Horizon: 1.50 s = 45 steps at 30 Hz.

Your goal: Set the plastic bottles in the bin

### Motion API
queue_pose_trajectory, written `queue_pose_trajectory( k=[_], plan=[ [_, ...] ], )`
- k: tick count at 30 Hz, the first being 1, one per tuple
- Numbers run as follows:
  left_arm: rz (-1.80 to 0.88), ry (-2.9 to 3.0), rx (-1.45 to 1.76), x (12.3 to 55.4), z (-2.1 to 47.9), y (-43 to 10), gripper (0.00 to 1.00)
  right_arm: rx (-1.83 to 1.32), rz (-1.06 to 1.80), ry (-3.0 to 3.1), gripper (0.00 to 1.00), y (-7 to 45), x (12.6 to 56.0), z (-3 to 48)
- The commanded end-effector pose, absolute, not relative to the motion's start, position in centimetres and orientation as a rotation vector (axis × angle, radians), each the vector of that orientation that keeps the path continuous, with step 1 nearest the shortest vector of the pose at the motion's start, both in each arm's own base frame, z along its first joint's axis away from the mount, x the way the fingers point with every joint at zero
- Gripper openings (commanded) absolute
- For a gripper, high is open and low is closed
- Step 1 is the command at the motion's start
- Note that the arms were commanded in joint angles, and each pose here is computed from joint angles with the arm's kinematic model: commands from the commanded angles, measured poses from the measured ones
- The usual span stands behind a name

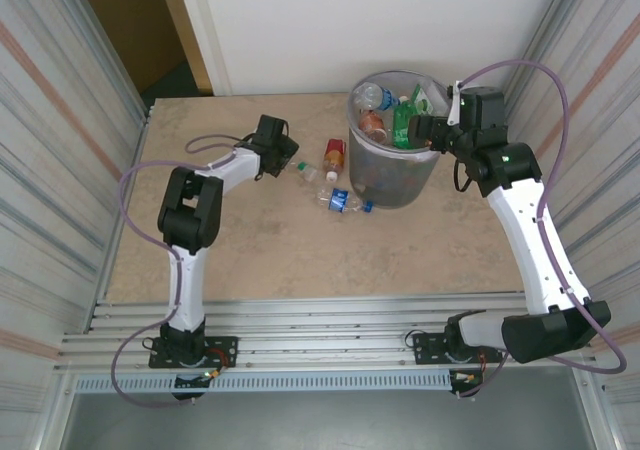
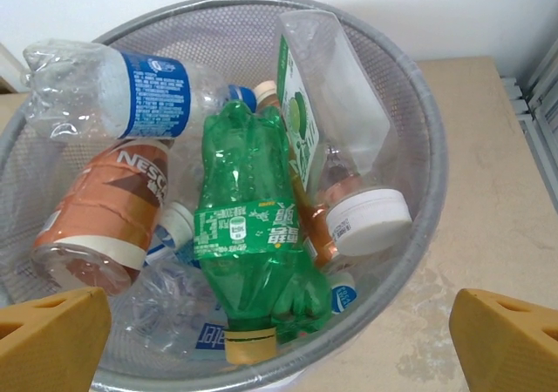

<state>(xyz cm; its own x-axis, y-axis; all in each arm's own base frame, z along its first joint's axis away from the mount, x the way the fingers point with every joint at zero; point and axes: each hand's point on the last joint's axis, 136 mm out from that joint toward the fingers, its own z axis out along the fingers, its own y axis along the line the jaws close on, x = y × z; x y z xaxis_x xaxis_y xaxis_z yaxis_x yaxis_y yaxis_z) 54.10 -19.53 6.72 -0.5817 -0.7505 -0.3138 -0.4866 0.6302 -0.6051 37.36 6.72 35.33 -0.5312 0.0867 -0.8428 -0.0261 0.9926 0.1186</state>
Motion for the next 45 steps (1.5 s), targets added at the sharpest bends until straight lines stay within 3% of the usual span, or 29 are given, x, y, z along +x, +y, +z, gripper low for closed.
queue_pose_trajectory(
  k=[1,11,25,33,45],
  plan=[
    [-0.666,2.257,-0.866,54.2,10.0,-19.3,0.48,0.05,0.182,2.113,0.98,7.3,37.1,35.5],
    [-0.753,2.182,-0.675,50.1,17.1,-17.7,0.47,-0.099,0.243,2.038,0.98,12.4,35.4,37.4],
    [-0.866,2.071,-0.481,40.9,25.1,-16.9,0.47,-0.329,0.464,2.029,0.98,22.2,32.8,37.8],
    [-0.927,2.014,-0.42,35.7,27.3,-15.8,0.45,-0.422,0.63,2.094,0.98,27.7,31.2,34.9],
    [-1.048,1.975,-0.339,31.8,29.1,-16.2,0.46,-0.506,0.926,2.177,0.98,34.0,29.2,31.7]
  ],
)
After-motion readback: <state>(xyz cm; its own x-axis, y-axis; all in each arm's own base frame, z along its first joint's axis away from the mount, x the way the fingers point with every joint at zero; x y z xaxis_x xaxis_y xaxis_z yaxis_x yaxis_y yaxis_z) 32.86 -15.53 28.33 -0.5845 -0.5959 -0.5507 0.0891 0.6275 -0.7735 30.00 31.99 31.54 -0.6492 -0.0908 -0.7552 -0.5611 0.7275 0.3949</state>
